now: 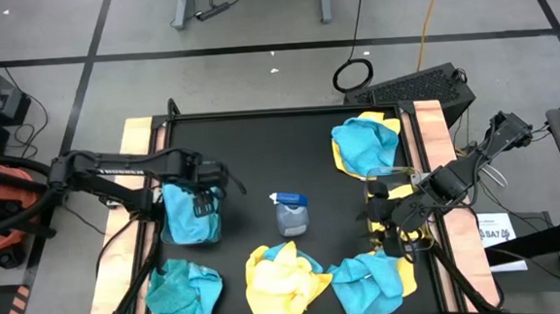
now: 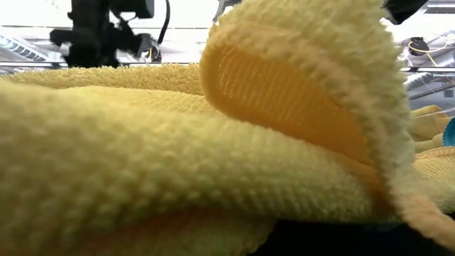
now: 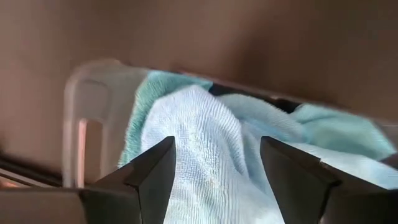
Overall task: Sort microfiber towel by color & place in baskets
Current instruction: Put the yellow microfiber cloth into the right transparent bin
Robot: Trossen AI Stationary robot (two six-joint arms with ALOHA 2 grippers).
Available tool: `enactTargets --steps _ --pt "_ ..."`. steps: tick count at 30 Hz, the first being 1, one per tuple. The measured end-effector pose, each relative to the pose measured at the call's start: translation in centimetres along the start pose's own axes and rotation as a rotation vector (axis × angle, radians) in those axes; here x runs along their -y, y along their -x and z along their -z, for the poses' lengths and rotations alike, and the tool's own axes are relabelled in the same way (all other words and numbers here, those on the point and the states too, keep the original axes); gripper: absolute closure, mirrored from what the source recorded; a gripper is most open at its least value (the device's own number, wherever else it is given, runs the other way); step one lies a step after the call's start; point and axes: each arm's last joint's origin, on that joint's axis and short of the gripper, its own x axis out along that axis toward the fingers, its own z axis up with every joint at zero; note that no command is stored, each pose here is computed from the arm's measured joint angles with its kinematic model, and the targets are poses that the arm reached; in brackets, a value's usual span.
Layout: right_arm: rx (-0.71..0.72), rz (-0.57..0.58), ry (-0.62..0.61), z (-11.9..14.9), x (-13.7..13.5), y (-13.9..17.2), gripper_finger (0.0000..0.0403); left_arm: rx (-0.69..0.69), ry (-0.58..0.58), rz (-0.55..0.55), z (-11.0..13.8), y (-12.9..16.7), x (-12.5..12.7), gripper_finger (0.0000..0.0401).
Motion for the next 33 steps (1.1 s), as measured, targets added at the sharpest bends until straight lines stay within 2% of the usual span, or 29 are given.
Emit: enactTargets --steps 7,13,17,22,33 --pt "0.038 -0.025 0.033 -0.4 -0.2 0.0 0.0184 0.104 0.024 0.02 -1.1 4.1 0.0 0.0161" --pt "0.116 -0.059 0.086 -0.8 -0.6 -0.4 0.0184 0.237 -0.046 0.078 -1.8 6.0 1.6 0.0161" --pt "0.169 -0.078 0.138 -1.0 -1.0 -1.3 0.0184 0.36 -0.133 0.161 -2.5 6.8 3.3 0.0161" --pt "0.164 -0.082 0.166 -1.2 -1.5 -2.7 0.0184 0.487 -0.207 0.249 -3.0 7.7 5.4 0.0161" --pt "0.143 -0.256 0.259 -1.4 -4.0 -8.4 0.0184 0.599 -0.283 0.341 -2.2 7.8 9.2 0.0161"
